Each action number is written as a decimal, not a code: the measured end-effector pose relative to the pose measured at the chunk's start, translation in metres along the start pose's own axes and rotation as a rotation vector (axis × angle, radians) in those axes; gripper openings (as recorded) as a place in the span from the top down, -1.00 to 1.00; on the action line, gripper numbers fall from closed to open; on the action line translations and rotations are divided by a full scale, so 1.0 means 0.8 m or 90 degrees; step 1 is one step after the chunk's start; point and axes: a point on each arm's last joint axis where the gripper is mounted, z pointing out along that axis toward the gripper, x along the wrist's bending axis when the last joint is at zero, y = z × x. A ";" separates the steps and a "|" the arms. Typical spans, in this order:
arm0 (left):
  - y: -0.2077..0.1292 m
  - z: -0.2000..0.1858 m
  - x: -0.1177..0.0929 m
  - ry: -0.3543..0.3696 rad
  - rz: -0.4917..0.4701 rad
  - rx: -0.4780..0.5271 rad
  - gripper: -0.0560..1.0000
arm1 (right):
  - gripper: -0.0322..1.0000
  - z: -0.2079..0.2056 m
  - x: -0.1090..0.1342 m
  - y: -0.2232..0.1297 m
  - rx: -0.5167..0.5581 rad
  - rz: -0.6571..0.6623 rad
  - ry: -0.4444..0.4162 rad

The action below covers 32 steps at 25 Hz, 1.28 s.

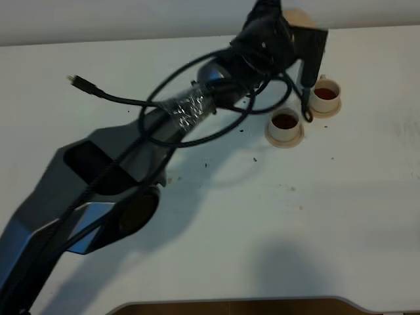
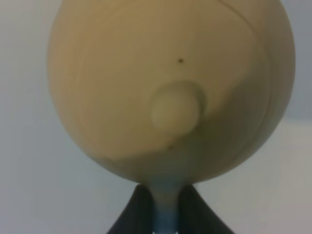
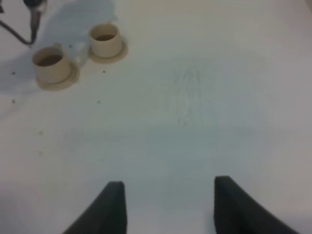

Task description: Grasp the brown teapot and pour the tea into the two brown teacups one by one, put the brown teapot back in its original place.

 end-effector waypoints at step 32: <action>-0.136 -0.125 0.049 -0.331 -0.510 0.096 0.66 | 0.09 0.000 0.000 0.000 0.000 0.000 0.000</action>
